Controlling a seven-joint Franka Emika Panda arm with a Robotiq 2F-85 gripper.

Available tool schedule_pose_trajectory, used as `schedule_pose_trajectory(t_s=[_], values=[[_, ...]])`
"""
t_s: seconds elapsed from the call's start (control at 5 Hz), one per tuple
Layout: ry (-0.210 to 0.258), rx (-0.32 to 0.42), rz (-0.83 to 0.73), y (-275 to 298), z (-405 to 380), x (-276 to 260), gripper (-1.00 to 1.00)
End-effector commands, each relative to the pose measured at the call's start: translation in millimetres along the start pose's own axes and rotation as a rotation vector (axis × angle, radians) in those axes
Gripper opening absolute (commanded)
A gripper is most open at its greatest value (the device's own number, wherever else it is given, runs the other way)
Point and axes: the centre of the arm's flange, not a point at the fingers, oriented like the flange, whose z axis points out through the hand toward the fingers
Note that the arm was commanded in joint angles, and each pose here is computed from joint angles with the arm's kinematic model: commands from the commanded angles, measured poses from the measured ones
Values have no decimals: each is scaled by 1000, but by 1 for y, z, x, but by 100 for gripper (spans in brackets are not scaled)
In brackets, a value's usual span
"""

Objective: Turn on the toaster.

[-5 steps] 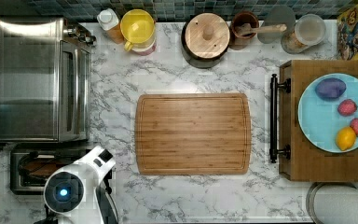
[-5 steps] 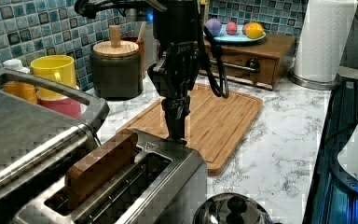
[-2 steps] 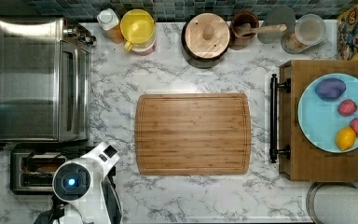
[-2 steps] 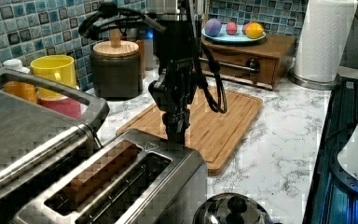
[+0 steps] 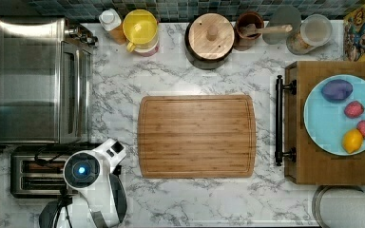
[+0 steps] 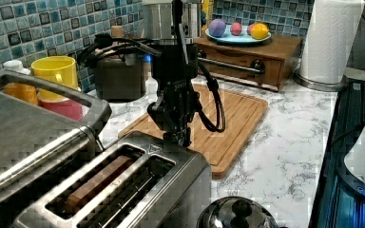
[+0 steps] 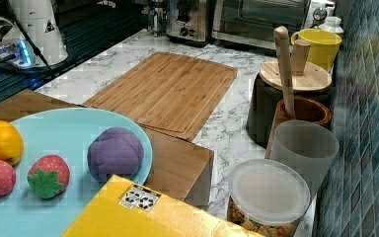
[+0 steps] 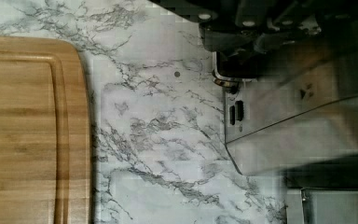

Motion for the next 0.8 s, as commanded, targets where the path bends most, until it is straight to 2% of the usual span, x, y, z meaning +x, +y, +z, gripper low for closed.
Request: schedule_pose_trajectory(t_s=[0.2,0.6,0.8], values=[[-188,-13,-76,40,84,-43,-100],[-312,-79,-143,42,144,-57,-100],[-263,-104,-202,37,125,-58,-100]])
